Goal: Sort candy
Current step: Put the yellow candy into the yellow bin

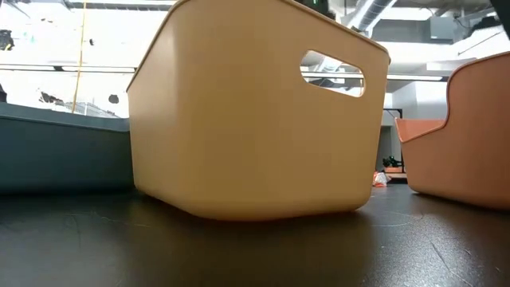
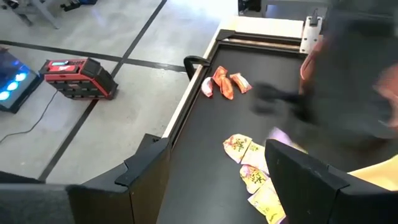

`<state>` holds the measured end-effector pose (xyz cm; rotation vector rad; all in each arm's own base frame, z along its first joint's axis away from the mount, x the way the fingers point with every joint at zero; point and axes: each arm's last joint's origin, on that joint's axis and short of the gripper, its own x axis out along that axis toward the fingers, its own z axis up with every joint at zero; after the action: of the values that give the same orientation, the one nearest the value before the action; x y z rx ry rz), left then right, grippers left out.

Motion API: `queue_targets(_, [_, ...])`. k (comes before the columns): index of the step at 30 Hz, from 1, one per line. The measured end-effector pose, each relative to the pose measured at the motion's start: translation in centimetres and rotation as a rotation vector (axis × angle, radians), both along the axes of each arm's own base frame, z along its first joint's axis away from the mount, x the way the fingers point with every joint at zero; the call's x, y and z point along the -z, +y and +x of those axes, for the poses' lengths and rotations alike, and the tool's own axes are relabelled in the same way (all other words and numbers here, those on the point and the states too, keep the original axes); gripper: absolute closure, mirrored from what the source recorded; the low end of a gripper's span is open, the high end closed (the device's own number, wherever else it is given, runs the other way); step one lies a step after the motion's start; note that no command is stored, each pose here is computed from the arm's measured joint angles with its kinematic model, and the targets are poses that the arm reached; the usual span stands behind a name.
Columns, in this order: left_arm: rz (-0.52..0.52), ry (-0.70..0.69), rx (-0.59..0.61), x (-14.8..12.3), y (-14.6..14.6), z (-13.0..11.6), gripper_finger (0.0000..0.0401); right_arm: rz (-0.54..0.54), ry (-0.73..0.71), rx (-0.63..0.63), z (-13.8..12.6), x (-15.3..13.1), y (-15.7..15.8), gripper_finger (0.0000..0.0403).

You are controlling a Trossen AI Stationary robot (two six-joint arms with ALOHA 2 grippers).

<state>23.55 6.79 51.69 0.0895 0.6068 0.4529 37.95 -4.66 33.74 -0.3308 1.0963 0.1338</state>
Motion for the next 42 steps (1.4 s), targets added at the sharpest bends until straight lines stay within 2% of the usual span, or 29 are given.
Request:
queue_targets(6, [-0.013,-0.012,-0.036,0.0,0.2,-0.1,0.0147,0.020,-0.077,-0.158,2.1,0.9,7.5,0.0403])
queue_targets(9, [-0.019,-0.016,-0.054,0.0,0.2,-0.1,0.0147,0.041,-0.085,-0.177,2.8,1.9,9.7,0.0396])
queue_targets(11, [-0.027,-0.021,-0.061,0.0,0.2,-0.1,0.0147,0.059,-0.096,-0.158,3.1,2.2,10.6,0.0377])
queue_targets(17, [-0.054,-0.008,-0.078,0.2,0.2,-0.2,0.0147,0.063,-0.045,-0.096,4.3,4.7,11.7,0.0269])
queue_targets(22, [-0.065,0.015,-0.084,0.5,0.0,-0.3,0.0147,0.036,-0.031,-0.095,4.5,5.2,11.8,0.0165])
queue_targets(25, [-0.052,0.018,-0.086,0.4,-0.2,-0.2,0.0147,-0.021,0.001,-0.054,3.7,4.6,10.6,0.0132])
queue_targets(30, [0.007,0.026,-0.107,0.3,-0.6,-0.1,0.0147,-0.029,-0.049,0.045,2.8,2.3,6.0,0.0122])
queue_targets(35, [0.019,0.014,-0.080,0.3,-1.1,0.2,0.0147,0.064,0.006,0.127,1.7,5.1,0.4,0.0121])
queue_targets(42, [0.020,0.050,-0.071,2.3,-1.2,0.5,0.0147,0.099,-0.085,0.340,-2.8,10.0,-6.4,0.0121])
